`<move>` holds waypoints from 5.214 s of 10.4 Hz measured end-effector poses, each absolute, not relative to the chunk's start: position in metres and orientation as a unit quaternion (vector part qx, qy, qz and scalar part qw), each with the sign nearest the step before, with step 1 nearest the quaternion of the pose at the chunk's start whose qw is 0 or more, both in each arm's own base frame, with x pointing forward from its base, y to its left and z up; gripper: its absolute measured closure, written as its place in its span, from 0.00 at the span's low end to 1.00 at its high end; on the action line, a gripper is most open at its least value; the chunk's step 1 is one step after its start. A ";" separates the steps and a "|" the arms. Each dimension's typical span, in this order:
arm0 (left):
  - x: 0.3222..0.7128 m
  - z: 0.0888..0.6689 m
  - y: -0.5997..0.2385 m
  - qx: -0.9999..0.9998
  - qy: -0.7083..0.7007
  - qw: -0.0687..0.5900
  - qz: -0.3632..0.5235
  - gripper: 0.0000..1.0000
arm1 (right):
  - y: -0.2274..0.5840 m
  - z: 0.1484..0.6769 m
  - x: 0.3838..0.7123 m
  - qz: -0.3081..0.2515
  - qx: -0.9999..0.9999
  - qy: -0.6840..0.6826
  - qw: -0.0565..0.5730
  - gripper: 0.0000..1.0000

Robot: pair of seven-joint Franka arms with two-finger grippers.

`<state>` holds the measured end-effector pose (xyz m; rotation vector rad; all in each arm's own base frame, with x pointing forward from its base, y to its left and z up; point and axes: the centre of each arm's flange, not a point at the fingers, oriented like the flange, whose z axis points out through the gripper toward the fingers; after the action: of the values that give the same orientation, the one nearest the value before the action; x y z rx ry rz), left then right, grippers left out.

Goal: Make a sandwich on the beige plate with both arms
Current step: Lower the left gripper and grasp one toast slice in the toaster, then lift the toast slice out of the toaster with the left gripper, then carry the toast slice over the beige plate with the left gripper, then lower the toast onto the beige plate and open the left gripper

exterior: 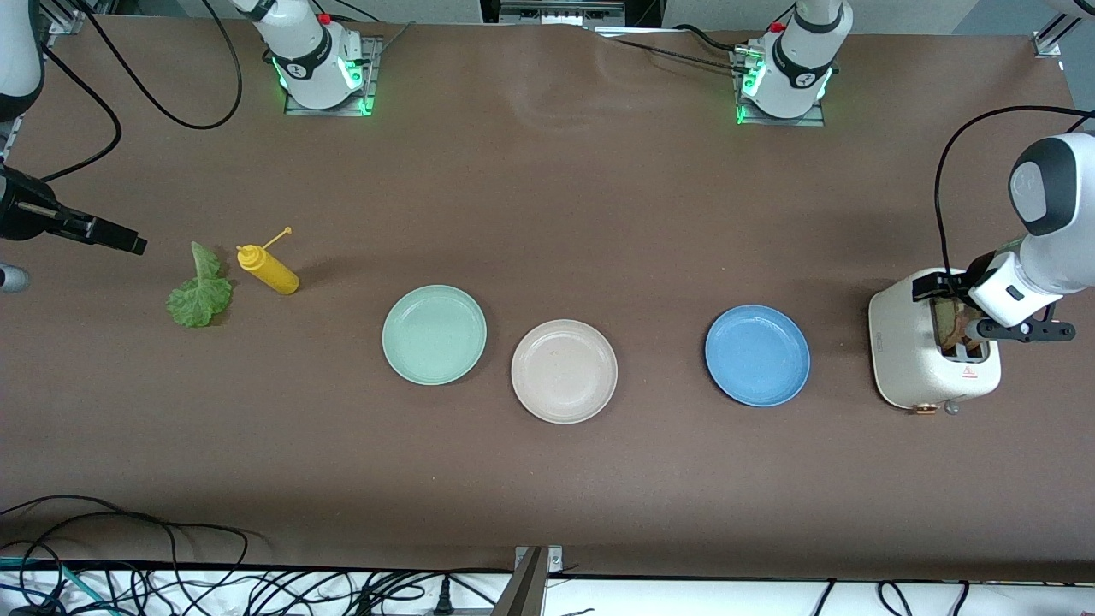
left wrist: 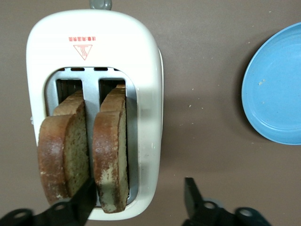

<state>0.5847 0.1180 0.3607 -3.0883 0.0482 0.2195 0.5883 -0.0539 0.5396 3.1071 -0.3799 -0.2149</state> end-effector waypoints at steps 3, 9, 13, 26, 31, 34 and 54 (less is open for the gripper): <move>0.584 0.358 0.118 -0.997 0.016 0.022 0.073 0.46 | -0.054 0.540 0.588 -0.068 0.990 -0.121 0.002 0.00; 0.584 0.359 0.122 -0.997 0.013 0.023 0.073 0.91 | -0.054 0.540 0.588 -0.068 0.990 -0.121 0.002 0.00; 0.580 0.378 0.122 -0.997 0.011 0.024 0.067 0.91 | -0.054 0.540 0.588 -0.069 0.990 -0.121 0.002 0.00; 0.569 0.456 0.015 -0.986 0.013 -0.153 0.065 0.93 | -0.054 0.540 0.588 -0.069 0.990 -0.122 0.002 0.00; 0.586 0.407 -0.086 -0.929 -0.020 -0.354 0.103 0.93 | -0.061 0.540 0.587 -0.069 0.990 -0.122 0.002 0.00; 0.594 0.350 -0.163 -0.900 -0.043 -0.414 0.126 0.93 | -0.061 0.540 0.587 -0.069 0.990 -0.122 0.002 0.00; 0.650 0.232 -0.315 -0.855 -0.030 -0.511 0.083 0.93 | -0.061 0.540 0.587 -0.069 0.990 -0.120 0.002 0.00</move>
<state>0.6501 -0.3145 0.2321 -4.1923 -0.1472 0.4082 0.5873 -0.0610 0.5401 3.1078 -0.3761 -0.2158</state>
